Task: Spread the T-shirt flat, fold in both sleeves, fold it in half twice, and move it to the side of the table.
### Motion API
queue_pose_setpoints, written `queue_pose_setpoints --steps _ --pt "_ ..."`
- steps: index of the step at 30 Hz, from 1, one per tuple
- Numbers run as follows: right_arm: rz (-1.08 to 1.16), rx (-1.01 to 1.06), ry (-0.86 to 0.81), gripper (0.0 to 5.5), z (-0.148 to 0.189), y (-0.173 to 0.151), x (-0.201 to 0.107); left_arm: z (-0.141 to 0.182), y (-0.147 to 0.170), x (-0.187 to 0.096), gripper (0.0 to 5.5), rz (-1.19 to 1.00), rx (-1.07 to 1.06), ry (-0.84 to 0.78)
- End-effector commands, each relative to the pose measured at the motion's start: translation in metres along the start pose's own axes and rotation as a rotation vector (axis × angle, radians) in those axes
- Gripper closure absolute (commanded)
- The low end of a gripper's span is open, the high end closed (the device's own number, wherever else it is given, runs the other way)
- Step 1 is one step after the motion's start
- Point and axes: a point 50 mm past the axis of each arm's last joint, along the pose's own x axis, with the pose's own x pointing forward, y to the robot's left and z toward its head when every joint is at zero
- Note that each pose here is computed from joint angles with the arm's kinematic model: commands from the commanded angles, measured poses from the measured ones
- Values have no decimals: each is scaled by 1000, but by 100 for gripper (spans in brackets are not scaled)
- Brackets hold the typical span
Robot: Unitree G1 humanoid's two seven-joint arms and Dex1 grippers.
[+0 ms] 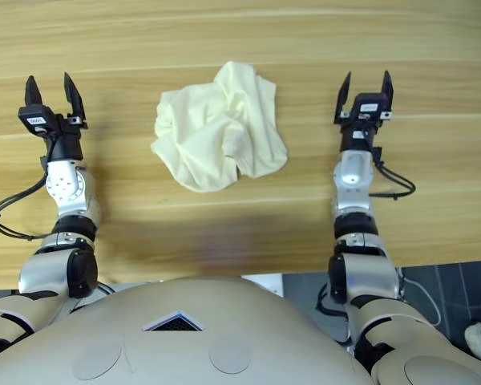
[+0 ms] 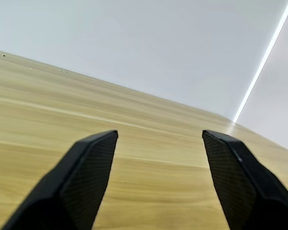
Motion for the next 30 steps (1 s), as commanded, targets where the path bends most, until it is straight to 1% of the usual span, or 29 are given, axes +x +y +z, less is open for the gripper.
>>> queue_pose_setpoints --steps 1,7,10,12,13,15,19,21,23,25,27,30 --pt "19 11 7 225 2 5 10 -4 -7 1 233 -23 -16 31" --pt "40 38 -1 225 8 19 28 -5 -25 21 233 -51 -62 66" --pt "-4 159 -7 225 16 21 39 -1 -34 34 233 -59 -89 69" --pt "-15 266 32 225 18 27 47 -3 -32 42 233 -4 -131 114" --pt "-9 283 51 225 19 31 51 -4 -29 43 233 17 -140 128" --pt "14 238 44 225 22 37 53 -3 -29 45 233 16 -128 131" --pt "14 124 -15 225 24 37 49 -2 -49 47 233 -86 -60 130" --pt "-22 74 -44 225 25 38 46 -4 -52 44 233 -98 -28 138" --pt "-74 40 -94 225 34 41 50 -3 -50 43 233 -94 9 125" --pt "-130 36 -111 225 40 42 54 -1 -51 43 233 -97 20 101" --pt "-155 55 -102 225 38 39 52 1 -51 43 233 -98 12 77" --pt "-77 88 -105 225 36 50 44 2 -47 35 233 -85 -30 46"
